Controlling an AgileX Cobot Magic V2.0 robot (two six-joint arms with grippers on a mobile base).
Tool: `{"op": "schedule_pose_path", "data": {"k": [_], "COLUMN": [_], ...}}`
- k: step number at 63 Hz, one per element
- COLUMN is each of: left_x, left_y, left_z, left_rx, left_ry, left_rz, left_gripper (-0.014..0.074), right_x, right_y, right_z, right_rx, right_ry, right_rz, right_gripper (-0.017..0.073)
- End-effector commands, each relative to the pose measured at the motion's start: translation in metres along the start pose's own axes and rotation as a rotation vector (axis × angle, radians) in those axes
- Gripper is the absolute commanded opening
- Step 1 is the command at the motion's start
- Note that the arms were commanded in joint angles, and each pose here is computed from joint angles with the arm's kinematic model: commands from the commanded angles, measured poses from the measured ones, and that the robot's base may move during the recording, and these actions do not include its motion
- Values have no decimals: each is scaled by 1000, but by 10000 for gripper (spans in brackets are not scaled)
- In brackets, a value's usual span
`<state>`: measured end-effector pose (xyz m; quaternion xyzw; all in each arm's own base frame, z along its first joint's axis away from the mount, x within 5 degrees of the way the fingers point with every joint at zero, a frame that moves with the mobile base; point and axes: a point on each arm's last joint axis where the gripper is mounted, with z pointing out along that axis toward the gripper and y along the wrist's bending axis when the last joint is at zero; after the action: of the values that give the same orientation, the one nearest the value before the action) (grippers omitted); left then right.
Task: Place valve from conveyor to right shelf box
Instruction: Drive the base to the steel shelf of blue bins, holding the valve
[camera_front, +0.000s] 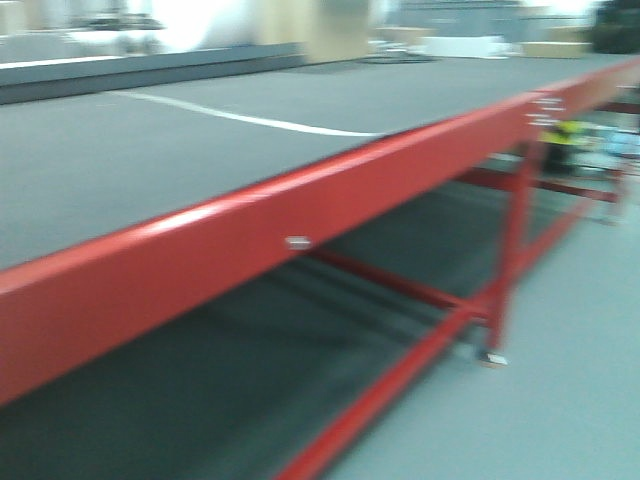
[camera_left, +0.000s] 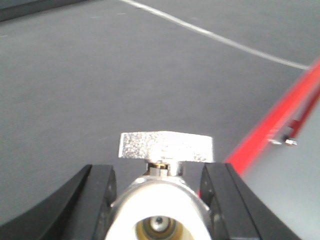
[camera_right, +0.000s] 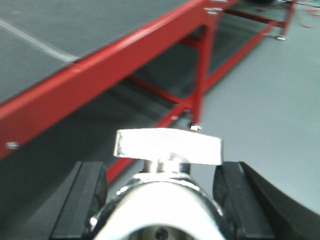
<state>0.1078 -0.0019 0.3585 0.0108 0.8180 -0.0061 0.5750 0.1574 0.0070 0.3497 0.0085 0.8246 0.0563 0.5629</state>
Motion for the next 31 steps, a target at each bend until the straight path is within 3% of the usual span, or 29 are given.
{"op": "schedule_pose_path", "data": {"k": [1, 31], "left_x": [-6, -6], "left_y": [-1, -1], "left_z": [-3, -3], "left_rx": [6, 6], "left_ry": [-64, -64], "left_rz": [-8, -8], "left_gripper": [-111, -111], "right_x": [-10, -10], "right_y": [-1, -1], "right_z": [-5, -5], "right_rx": [11, 11], "right_ry": [-97, -97], "right_rz": [-3, -3], "right_gripper": [-163, -163]}}
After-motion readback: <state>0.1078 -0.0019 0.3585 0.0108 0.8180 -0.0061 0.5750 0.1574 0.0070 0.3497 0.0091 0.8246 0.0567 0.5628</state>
